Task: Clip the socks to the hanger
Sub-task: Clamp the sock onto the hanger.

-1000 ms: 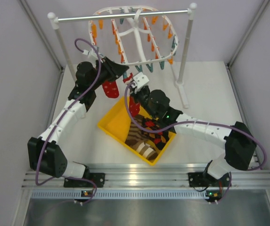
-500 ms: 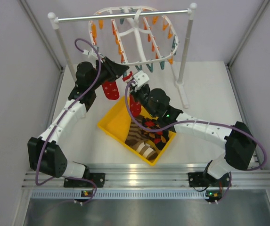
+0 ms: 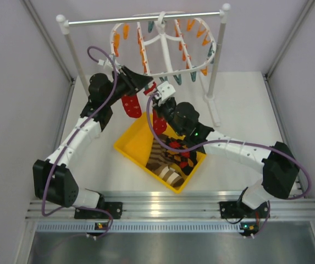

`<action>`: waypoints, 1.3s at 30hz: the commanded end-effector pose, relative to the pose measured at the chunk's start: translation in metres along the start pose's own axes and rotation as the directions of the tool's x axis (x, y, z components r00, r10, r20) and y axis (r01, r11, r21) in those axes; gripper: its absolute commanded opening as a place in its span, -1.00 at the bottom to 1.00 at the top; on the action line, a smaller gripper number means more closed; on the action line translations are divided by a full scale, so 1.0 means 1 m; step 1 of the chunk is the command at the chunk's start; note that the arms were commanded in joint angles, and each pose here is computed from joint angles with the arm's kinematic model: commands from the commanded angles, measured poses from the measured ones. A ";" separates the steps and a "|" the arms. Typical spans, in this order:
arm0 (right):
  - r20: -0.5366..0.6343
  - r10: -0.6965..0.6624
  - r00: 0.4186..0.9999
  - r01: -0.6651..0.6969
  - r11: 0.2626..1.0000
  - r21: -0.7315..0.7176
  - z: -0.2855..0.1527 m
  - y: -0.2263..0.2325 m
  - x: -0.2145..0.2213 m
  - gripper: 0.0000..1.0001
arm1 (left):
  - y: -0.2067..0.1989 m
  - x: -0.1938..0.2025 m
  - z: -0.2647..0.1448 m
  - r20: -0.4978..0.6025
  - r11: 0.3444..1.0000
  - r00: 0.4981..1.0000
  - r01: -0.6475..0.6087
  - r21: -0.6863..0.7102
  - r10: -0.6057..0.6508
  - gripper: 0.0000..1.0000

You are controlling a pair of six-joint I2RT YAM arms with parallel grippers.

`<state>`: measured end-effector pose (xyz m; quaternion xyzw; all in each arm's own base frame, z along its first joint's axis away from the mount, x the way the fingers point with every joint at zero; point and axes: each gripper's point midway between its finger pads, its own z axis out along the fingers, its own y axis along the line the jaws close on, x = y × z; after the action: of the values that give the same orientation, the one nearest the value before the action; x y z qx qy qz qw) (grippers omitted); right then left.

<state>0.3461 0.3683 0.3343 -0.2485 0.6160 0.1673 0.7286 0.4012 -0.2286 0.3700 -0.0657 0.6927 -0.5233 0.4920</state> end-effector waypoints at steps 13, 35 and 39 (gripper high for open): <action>0.058 0.023 0.998 -0.024 0.999 0.021 0.003 -0.012 -0.023 -1.00 | 0.000 -0.010 -0.010 0.067 1.000 0.998 -0.002 0.008 0.001 0.67; -0.039 0.038 0.999 -0.046 0.966 -0.256 -0.015 0.035 0.013 -0.19 | 0.041 0.028 -0.100 -0.058 0.957 0.984 -0.177 -0.229 0.168 0.96; -0.058 0.057 0.997 -0.071 0.962 -0.264 -0.037 0.028 0.001 0.24 | 0.054 0.027 -0.118 -0.157 0.901 0.960 -0.274 -0.336 0.233 0.96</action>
<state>0.3174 0.3885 0.2941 -0.3381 0.6240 0.2411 0.6620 0.3321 -0.1577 0.3073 -0.0672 0.7778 -0.3796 0.4965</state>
